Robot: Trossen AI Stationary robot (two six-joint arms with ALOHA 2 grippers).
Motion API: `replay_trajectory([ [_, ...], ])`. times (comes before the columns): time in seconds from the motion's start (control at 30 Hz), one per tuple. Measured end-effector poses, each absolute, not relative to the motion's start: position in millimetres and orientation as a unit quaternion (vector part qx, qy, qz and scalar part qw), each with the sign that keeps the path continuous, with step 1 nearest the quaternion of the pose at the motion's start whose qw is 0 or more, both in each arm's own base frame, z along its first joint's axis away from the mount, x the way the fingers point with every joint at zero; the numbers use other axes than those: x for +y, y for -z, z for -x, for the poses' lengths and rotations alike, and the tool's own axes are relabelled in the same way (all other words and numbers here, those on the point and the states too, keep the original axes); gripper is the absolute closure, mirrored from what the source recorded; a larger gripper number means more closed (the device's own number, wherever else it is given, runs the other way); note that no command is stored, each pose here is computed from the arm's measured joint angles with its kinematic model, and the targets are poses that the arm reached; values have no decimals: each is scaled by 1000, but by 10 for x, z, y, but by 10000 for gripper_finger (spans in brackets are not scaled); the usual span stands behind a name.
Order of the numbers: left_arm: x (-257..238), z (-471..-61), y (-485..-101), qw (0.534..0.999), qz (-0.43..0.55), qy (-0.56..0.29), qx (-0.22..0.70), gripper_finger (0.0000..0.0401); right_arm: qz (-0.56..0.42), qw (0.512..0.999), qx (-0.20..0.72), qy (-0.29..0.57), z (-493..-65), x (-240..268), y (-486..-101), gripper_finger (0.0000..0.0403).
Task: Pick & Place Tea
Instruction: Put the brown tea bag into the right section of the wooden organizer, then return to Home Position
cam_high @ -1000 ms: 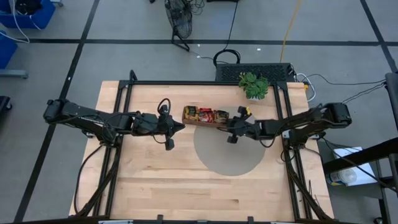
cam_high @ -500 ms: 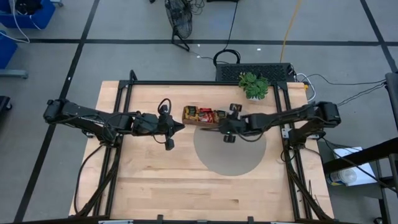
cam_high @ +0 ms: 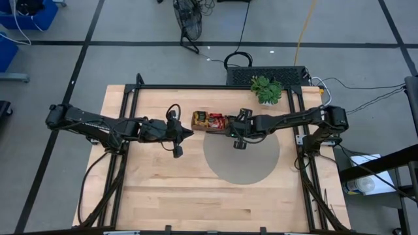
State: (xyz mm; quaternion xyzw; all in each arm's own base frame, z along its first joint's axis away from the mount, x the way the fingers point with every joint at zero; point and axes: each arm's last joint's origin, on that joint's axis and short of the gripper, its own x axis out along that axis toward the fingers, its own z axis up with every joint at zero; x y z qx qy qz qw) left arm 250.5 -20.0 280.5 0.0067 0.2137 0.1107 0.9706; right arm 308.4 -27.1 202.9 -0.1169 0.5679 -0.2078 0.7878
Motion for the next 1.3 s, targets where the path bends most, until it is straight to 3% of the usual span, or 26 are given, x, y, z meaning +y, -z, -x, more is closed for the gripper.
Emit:
replay_trajectory([
  [0.63,-200,-2499,-2793,969,-8,-111,220,370,112,800,553,205,-3202,-372,-1929,397],
  [0.77,-200,-2499,-2793,969,-8,-111,220,370,100,795,559,213,-3171,-374,-1936,365],
  [1.0,-200,-2500,-2793,969,-8,-111,220,370,77,800,550,228,-3145,-356,-1988,270],
  [1.13,-200,-2498,-2817,971,-6,-110,210,370,76,820,521,223,-3073,-280,-2193,234],
  [1.3,-187,-2287,-2982,976,-34,-97,193,370,60,866,448,217,-2861,-140,-2641,217],
])
